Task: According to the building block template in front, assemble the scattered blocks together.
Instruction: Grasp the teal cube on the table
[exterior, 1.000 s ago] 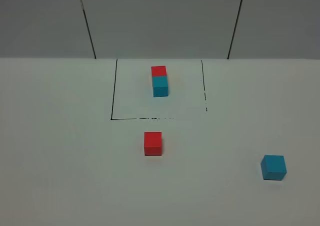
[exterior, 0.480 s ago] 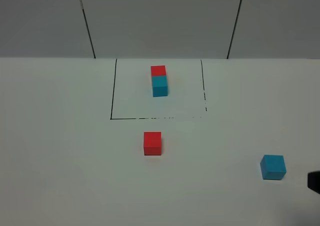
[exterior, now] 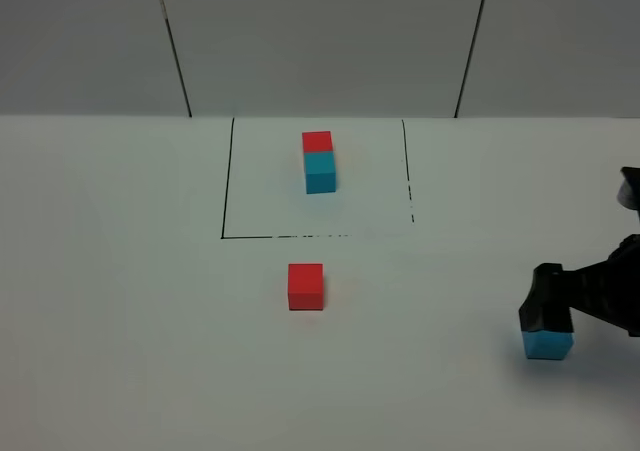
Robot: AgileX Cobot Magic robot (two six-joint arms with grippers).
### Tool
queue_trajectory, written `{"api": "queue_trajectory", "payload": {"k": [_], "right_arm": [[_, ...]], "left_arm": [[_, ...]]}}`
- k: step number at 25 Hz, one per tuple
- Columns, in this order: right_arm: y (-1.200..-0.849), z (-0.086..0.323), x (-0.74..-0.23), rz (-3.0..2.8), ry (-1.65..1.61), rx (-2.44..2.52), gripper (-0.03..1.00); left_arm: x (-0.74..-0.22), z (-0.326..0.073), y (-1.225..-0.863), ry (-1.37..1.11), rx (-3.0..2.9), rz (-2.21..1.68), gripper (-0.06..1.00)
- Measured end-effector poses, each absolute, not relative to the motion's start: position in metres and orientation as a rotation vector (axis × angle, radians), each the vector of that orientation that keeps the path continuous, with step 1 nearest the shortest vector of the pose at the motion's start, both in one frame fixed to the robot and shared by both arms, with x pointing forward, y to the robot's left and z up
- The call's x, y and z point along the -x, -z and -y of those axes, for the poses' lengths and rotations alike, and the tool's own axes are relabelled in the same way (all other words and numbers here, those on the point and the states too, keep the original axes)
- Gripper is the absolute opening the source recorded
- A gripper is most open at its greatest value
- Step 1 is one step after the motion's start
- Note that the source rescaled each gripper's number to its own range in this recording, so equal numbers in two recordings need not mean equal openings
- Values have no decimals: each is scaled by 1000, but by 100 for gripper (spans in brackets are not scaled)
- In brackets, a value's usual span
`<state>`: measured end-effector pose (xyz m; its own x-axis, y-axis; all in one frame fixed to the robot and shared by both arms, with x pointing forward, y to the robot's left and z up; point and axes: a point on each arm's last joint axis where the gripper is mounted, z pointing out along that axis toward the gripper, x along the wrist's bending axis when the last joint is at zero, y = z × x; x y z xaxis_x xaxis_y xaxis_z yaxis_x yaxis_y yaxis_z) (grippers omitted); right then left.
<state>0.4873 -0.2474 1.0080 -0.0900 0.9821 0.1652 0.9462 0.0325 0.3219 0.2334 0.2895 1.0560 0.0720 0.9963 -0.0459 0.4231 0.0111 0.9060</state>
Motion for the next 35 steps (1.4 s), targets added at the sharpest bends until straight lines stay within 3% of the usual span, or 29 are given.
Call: {"api": "queue_trajectory", "payload": {"k": [20,30,32,35], "right_arm": [[-905,234,-535,-2198,-305,-2073,100],[-885,234,-541,-2212,-268,-2061,99],[-884,235,-542,-2215,-258,-2060,92],[-883,235,-542,-2230,-239,-2040,70]], "left_arm": [[-233,-289,-1056,-888,-1535,-1470,67],[-233,-289,-1056,-888,-1535,-1470,67],[-233,-289,-1056,-888,-1535,-1470,67],[-233,-289,-1056,-888,-1535,-1470,67]]}}
